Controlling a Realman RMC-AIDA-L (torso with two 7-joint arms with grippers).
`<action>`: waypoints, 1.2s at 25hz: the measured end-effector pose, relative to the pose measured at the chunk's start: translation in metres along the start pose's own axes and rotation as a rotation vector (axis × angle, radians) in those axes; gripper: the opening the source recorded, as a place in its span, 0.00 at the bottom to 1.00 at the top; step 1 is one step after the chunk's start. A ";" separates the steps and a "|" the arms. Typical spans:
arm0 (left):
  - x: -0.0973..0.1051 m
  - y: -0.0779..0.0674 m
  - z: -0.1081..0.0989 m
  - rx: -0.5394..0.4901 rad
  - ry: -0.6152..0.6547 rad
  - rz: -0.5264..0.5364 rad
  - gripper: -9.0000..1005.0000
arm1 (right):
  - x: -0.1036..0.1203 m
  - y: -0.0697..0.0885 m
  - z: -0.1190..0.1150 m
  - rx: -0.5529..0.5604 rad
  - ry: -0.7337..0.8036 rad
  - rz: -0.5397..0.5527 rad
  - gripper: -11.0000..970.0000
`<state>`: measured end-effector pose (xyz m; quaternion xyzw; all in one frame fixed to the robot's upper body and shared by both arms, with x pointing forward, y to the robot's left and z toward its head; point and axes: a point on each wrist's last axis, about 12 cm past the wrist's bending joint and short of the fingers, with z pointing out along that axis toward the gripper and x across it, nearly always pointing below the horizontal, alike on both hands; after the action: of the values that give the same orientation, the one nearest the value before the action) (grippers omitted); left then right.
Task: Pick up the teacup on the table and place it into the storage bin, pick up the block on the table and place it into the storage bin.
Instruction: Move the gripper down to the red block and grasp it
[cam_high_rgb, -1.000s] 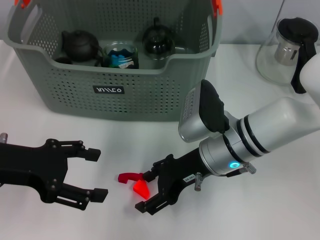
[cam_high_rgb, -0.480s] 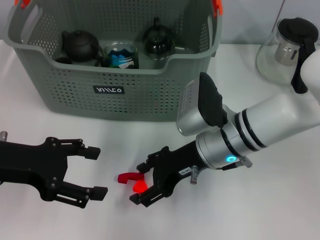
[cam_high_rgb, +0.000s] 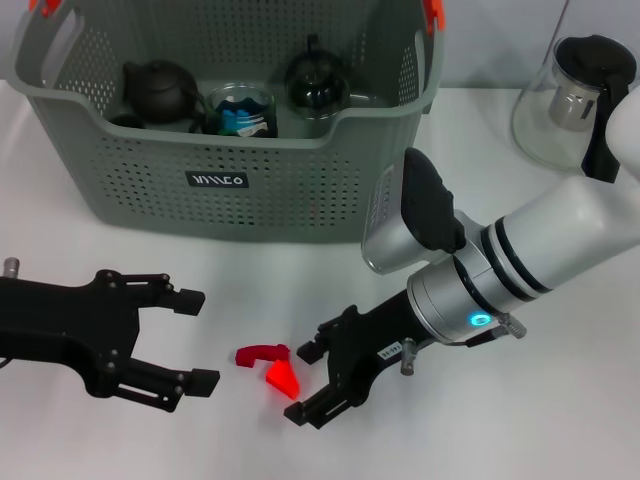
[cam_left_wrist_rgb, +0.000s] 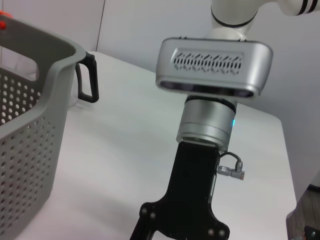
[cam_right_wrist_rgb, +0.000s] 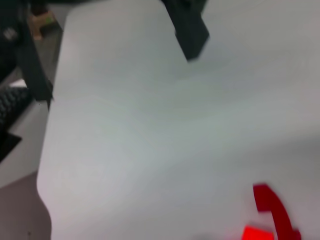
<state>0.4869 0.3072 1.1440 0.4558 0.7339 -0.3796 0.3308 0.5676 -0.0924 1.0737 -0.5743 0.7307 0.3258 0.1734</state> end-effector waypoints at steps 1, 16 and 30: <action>0.000 0.000 0.000 0.001 0.000 0.001 0.95 | 0.001 0.000 0.000 0.001 0.008 0.004 0.89; -0.001 0.000 0.002 0.005 -0.003 0.006 0.95 | 0.000 0.001 0.010 0.035 -0.009 0.016 0.89; -0.001 0.000 0.001 0.004 -0.002 0.007 0.95 | -0.003 0.005 0.019 0.038 -0.010 -0.005 0.89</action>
<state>0.4876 0.3062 1.1439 0.4586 0.7313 -0.3804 0.3318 0.5614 -0.0767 1.0637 -0.5712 0.7343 0.3145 0.1888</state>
